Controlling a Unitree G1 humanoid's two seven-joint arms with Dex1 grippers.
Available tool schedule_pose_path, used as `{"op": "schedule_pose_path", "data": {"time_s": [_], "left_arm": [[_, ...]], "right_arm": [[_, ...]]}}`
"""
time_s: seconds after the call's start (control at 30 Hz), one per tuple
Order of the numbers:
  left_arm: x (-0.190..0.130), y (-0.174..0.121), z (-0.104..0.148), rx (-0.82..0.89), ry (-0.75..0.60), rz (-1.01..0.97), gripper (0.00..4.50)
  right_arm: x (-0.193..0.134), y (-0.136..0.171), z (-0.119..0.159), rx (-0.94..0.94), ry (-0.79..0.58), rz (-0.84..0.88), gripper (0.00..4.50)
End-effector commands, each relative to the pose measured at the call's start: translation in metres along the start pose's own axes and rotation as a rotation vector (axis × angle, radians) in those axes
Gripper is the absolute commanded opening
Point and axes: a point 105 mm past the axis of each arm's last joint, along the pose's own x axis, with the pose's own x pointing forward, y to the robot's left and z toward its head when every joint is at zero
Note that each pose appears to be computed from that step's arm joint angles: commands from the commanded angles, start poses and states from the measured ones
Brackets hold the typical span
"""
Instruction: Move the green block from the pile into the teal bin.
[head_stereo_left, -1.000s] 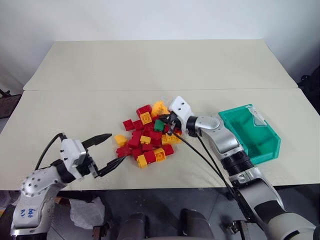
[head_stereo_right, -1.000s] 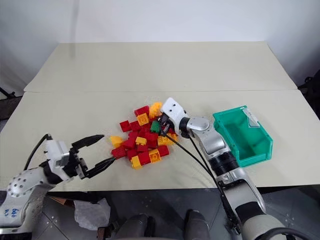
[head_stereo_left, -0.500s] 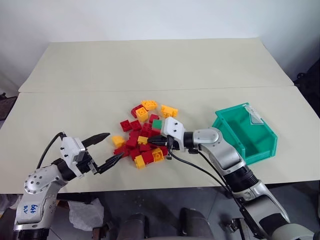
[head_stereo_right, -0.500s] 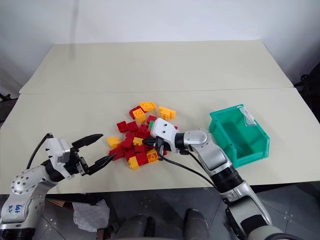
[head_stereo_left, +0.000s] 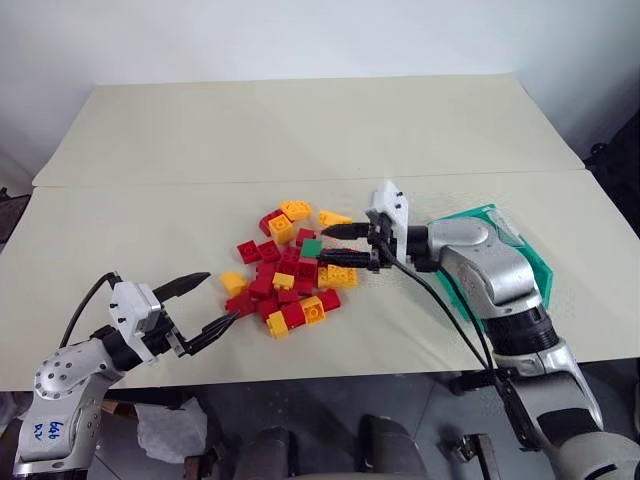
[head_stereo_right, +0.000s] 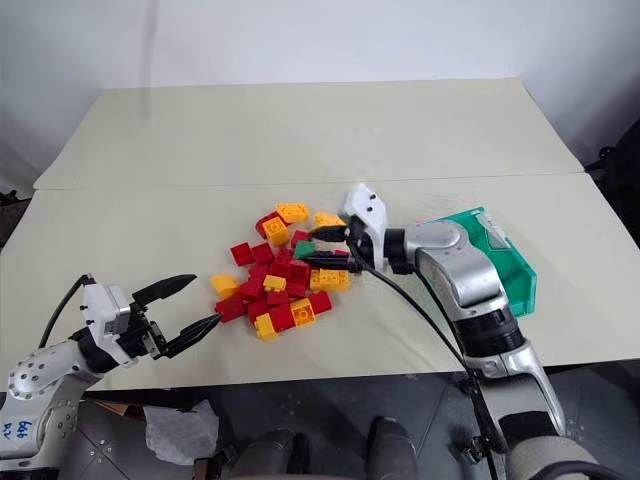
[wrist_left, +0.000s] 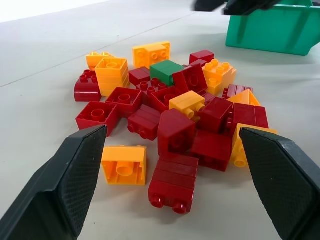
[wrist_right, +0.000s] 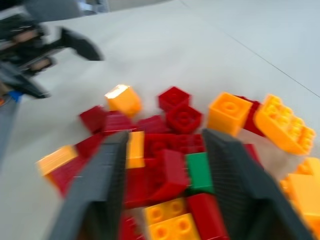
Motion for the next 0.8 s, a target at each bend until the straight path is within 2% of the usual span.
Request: {"op": "schedule_pose_path", "data": {"time_s": [0.03,0.1,0.3,0.57,0.8], "left_arm": [[0.002,-0.001,0.01,0.035,-0.029,-0.016,4.5],[0.003,-0.002,0.01,0.034,-0.034,-0.021,4.5],[0.003,-0.005,0.011,0.043,-0.041,-0.026,4.5],[0.005,-0.003,0.011,0.05,-0.052,-0.006,4.5],[0.007,-0.003,0.01,0.048,-0.059,-0.002,4.5]], "right_arm": [[0.008,-0.018,-0.007,-0.047,0.106,-0.061,3.77],[0.017,-0.032,-0.018,-0.074,0.174,-0.115,4.46],[0.019,-0.044,-0.028,-0.121,0.217,-0.14,4.46],[0.032,-0.017,-0.028,-0.103,0.214,0.0,4.46],[0.035,-0.024,-0.036,-0.119,0.259,-0.047,4.46]]}}
